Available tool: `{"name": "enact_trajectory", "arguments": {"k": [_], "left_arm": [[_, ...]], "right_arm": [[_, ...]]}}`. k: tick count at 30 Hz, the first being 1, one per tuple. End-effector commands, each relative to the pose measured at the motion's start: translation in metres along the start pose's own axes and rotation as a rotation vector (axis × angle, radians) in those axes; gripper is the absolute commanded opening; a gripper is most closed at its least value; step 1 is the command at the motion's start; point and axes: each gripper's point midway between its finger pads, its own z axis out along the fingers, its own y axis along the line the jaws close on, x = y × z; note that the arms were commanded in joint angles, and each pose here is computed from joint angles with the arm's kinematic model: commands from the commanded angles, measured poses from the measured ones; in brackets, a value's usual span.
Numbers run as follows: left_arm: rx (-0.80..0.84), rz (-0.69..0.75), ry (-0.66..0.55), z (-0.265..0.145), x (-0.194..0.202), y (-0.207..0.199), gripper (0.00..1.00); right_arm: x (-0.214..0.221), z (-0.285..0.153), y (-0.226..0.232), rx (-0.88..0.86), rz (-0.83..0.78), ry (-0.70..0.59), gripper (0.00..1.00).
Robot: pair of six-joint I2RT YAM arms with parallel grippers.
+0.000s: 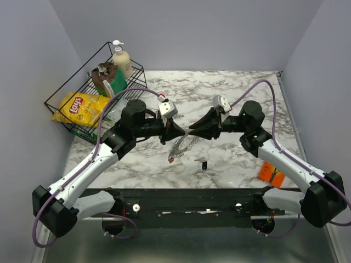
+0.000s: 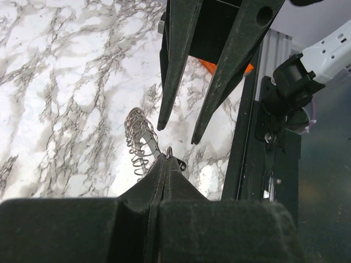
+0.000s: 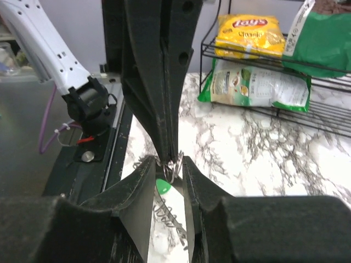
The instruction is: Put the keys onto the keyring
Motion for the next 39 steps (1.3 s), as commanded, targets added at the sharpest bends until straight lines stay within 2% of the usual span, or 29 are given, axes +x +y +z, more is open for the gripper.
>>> {"name": "enact_trajectory", "arguments": {"k": [1, 13, 39], "left_arm": [[-0.066, 0.038, 0.046, -0.004, -0.005, 0.004, 0.0], [-0.072, 0.066, 0.108, 0.0, -0.002, 0.001, 0.0], [-0.029, 0.09, 0.107, 0.01, -0.007, -0.008, 0.0]], "right_arm": [[0.023, -0.009, -0.003, 0.055, 0.03, 0.108, 0.34], [0.032, -0.01, 0.009, -0.005, 0.056, 0.127, 0.33], [0.038, 0.003, 0.013, -0.088, 0.109, 0.145, 0.3]]}}
